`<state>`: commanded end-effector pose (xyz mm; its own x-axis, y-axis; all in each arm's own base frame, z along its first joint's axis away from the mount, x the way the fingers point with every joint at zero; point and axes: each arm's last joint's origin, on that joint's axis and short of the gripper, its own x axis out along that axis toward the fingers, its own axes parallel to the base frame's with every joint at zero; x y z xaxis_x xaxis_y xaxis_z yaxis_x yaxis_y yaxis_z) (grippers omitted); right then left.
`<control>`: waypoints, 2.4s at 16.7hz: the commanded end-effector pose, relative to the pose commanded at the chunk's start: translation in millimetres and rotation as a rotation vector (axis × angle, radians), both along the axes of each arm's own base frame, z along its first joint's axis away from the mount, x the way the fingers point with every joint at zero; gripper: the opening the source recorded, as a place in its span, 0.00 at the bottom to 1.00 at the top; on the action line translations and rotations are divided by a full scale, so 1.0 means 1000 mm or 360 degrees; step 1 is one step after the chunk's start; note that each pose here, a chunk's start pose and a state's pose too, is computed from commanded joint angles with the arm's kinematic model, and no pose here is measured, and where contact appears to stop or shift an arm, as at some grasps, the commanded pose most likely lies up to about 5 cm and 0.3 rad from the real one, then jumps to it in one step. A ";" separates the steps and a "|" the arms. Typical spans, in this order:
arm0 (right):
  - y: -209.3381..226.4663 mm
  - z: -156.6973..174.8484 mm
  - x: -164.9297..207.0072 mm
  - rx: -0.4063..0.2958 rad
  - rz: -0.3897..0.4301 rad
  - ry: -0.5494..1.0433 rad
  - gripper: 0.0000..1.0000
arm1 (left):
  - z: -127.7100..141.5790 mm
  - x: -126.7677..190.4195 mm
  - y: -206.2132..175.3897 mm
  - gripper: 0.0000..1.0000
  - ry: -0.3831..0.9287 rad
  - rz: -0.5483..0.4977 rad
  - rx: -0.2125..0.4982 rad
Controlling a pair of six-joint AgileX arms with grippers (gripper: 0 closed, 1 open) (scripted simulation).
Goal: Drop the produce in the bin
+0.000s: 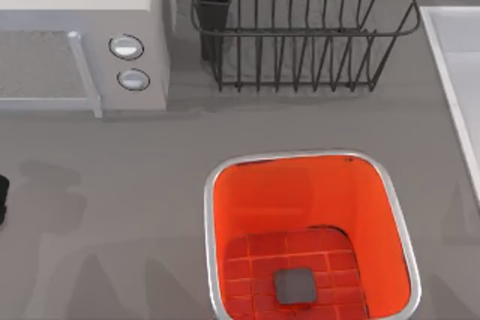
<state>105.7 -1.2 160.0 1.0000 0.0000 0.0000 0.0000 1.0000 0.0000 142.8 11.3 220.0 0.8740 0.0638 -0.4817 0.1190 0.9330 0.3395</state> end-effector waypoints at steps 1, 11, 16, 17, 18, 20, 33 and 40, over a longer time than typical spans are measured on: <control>0.000 0.000 0.000 0.0000 0.0000 0.0000 1.00 | 0.003 0.012 0.003 1.00 0.0172 -0.0033 0.0067; 0.000 0.000 0.000 0.0000 0.0000 0.0000 1.00 | -0.031 0.136 0.050 1.00 0.1499 -0.0642 0.0318; 0.000 0.000 0.000 0.0000 0.0000 0.0000 1.00 | -0.044 0.161 0.063 1.00 0.1659 -0.0809 0.0317; 0.000 0.000 0.000 0.0000 0.0000 0.0000 1.00 | -0.044 0.161 0.063 1.00 0.1661 -0.0812 0.0316; 0.000 0.000 0.000 0.0000 0.0000 0.0000 1.00 | -0.044 0.161 0.063 1.00 0.1661 -0.0812 0.0316; 0.000 0.000 0.000 0.0000 0.0000 0.0000 1.00 | -0.044 0.161 0.063 1.00 0.1661 -0.0812 0.0316; 0.000 0.000 0.000 0.0000 0.0000 0.0000 1.00 | -0.114 0.162 0.061 1.00 0.1661 -0.0812 0.0316; 0.000 0.000 0.000 0.0000 0.0000 0.0000 1.00 | -0.114 0.162 0.061 0.62 0.1661 -0.0812 0.0316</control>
